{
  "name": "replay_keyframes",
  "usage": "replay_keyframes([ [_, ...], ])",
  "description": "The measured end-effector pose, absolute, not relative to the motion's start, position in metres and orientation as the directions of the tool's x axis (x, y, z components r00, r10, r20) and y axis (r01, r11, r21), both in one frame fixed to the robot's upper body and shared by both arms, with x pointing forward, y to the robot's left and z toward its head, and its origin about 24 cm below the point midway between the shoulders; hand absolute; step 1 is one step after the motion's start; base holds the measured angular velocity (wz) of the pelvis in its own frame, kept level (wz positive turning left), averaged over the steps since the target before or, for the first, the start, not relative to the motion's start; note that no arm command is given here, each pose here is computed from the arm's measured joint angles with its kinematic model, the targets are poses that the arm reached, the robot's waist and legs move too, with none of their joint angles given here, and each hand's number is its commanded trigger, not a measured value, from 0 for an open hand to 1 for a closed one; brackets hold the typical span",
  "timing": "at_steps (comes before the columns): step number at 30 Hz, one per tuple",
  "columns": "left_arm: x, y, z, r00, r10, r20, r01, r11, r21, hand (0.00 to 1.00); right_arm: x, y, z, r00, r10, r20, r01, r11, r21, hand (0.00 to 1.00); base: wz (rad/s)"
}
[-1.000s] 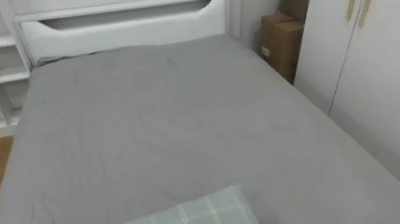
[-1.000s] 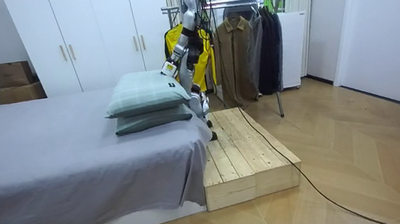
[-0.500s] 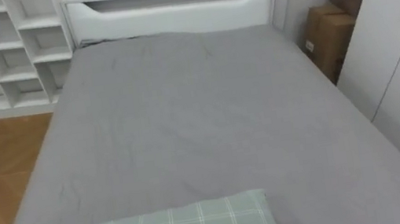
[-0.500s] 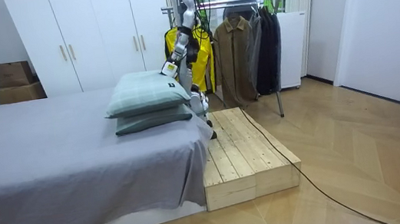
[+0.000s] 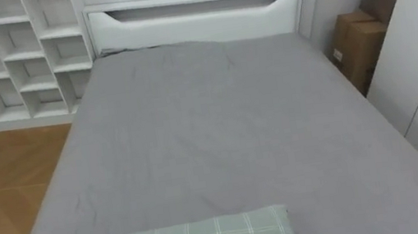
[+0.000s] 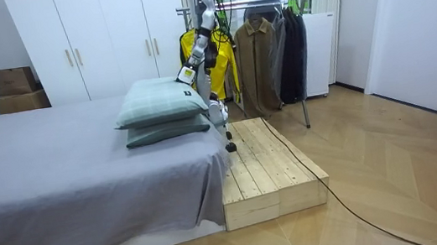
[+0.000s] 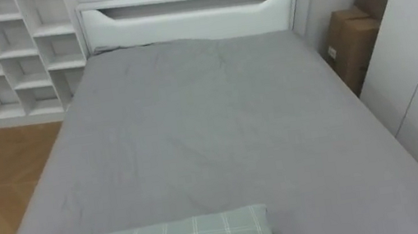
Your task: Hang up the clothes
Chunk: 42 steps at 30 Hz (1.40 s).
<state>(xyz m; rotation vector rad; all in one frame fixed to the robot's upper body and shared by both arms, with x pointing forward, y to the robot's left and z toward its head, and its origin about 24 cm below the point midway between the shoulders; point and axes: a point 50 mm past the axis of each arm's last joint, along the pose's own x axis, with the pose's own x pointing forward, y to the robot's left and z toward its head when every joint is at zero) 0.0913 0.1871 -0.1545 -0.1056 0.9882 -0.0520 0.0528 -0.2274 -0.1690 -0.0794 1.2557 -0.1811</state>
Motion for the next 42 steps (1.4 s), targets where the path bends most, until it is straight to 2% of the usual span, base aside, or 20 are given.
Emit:
replay_keyframes([
  [6,0.069,0.206,-0.158,0.507,0.085,-0.858,-0.137,0.990,0.016,0.00,0.048,-0.230,-0.169,0.284,-0.195,-0.939,0.122,0.978,-0.167,0.00,0.00],
  [12,0.034,0.226,-0.162,0.378,0.286,-0.880,-0.330,0.930,0.161,0.00,0.045,-0.233,-0.169,0.263,-0.206,-0.943,0.134,0.975,-0.175,0.00,0.01],
  [15,0.011,0.235,-0.164,0.264,0.356,-0.896,-0.376,0.894,0.244,0.00,0.044,-0.233,-0.169,0.252,-0.206,-0.945,0.143,0.974,-0.175,0.00,0.03],
  [17,-0.011,0.240,-0.165,0.151,0.405,-0.902,-0.395,0.861,0.320,0.00,0.041,-0.233,-0.170,0.237,-0.207,-0.949,0.154,0.973,-0.174,0.00,0.00],
  [20,-0.040,0.242,-0.164,0.014,0.436,-0.900,-0.374,0.837,0.400,0.00,0.037,-0.233,-0.170,0.207,-0.213,-0.955,0.178,0.968,-0.178,0.00,0.00],
  [23,-0.059,0.240,-0.163,-0.067,0.436,-0.898,-0.348,0.833,0.430,0.00,0.036,-0.233,-0.171,0.194,-0.214,-0.957,0.188,0.966,-0.178,0.00,0.06],
  [28,-0.067,0.237,-0.163,-0.120,0.419,-0.900,-0.334,0.837,0.434,0.00,0.036,-0.233,-0.171,0.182,-0.209,-0.961,0.220,0.961,-0.167,0.00,0.06],
  [42,-0.052,0.236,-0.166,-0.098,0.400,-0.911,-0.282,0.867,0.410,0.00,0.034,-0.232,-0.171,0.178,-0.174,-0.968,0.246,0.961,-0.128,0.00,0.01],
])
